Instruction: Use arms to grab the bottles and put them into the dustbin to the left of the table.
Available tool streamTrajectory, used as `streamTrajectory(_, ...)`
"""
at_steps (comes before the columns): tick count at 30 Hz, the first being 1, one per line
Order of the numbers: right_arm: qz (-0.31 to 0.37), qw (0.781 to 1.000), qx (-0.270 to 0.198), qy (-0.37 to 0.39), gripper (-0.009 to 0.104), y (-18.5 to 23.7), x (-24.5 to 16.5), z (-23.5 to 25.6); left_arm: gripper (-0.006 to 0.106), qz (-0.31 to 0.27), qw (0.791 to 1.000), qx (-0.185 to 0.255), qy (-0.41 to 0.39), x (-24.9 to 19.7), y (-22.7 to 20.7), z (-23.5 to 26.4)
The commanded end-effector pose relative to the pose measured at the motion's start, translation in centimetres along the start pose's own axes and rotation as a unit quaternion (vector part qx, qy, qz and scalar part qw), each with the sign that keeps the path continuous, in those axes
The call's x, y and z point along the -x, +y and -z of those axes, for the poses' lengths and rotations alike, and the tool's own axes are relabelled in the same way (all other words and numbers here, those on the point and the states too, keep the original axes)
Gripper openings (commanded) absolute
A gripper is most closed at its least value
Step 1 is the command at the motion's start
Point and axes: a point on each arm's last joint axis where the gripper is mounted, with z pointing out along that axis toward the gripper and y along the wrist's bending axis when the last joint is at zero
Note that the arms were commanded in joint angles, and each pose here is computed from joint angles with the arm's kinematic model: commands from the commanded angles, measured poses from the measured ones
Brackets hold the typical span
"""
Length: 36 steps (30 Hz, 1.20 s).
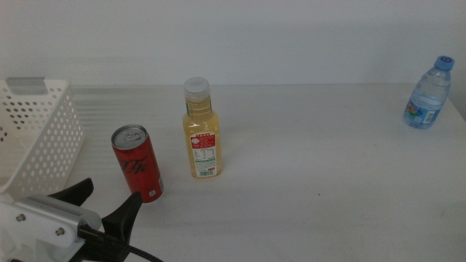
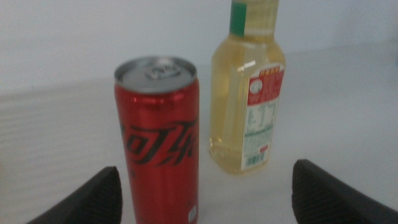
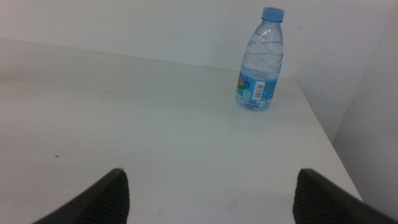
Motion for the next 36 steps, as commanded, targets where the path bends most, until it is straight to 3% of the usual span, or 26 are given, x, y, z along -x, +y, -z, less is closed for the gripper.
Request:
streamTrajectory(1, 0.006, 0.999, -0.01, -0.051, 0.077, -0.2, 1.0, 0.3, 0.09, 0.005, 0.998, -0.004, -0.055, 0.7, -0.1, 0.3)
streamTrajectory(36, 0.006, 0.999, -0.01, -0.051, 0.077, -0.2, 1.0, 0.3, 0.09, 0.028, 0.999, 0.008, -0.037, -0.2, 0.0, -2.2)
